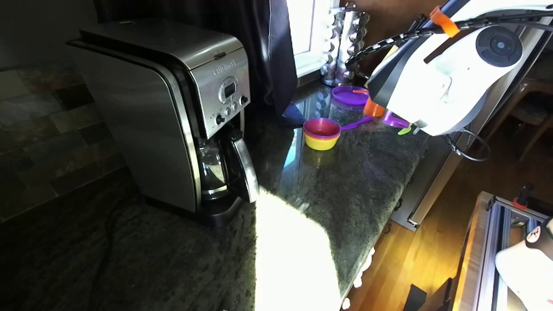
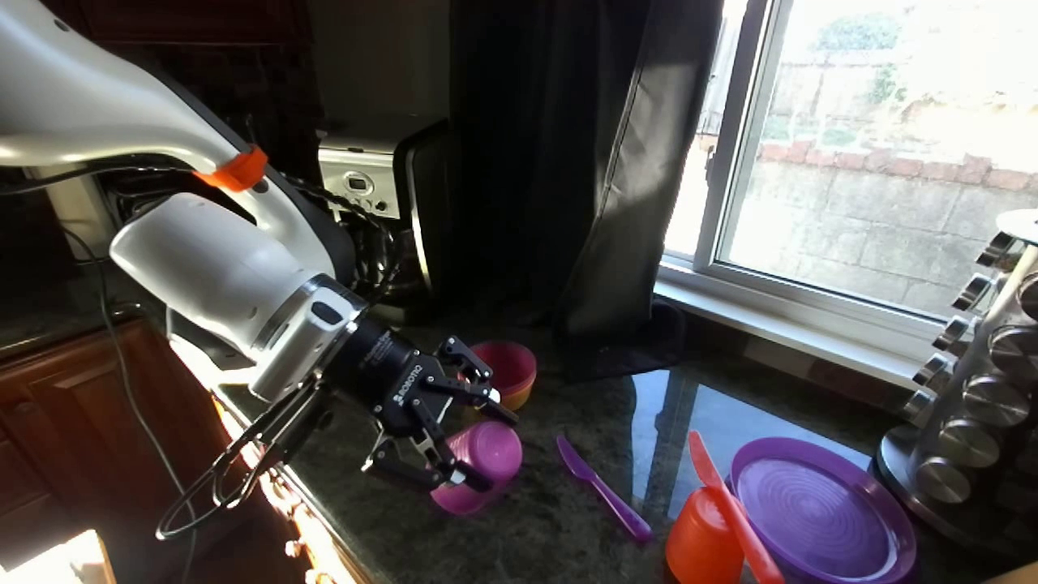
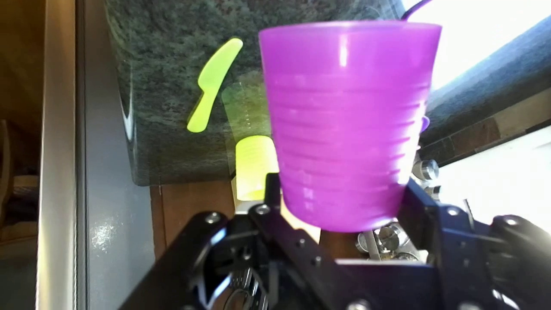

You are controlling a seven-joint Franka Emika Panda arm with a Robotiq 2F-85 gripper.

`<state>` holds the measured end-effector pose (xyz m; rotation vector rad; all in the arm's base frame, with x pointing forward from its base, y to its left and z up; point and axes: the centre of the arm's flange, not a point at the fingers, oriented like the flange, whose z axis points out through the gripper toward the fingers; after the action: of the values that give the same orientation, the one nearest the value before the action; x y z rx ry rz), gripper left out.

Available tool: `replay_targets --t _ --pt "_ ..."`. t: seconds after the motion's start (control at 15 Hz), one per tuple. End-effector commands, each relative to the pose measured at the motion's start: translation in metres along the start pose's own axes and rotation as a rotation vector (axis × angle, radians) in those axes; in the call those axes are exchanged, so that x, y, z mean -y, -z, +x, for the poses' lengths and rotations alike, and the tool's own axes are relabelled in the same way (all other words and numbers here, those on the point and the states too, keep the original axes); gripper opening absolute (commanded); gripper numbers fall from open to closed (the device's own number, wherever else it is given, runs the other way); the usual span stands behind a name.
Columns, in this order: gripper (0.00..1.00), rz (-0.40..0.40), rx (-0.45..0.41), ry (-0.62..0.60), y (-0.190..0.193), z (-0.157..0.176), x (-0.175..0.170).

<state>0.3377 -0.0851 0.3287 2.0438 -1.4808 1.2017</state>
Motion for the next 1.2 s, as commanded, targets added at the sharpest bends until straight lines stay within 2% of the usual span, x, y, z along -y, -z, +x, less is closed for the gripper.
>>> replay_targets --t 0.0,0.27,0.6,1.0,1.13 --pt "0.4 -0.081 0.011 0.037 -0.024 -0.02 0.019" --pt "0.4 -0.119 -0.017 0.06 -0.037 -0.021 0.016" --pt "0.4 -0.123 -0.037 0.025 -0.049 -0.021 0.026" --pt "0.4 -0.102 0.088 0.006 -0.079 -0.039 0.048" --pt "0.4 -0.074 0.073 0.003 -0.083 -0.041 0.056"
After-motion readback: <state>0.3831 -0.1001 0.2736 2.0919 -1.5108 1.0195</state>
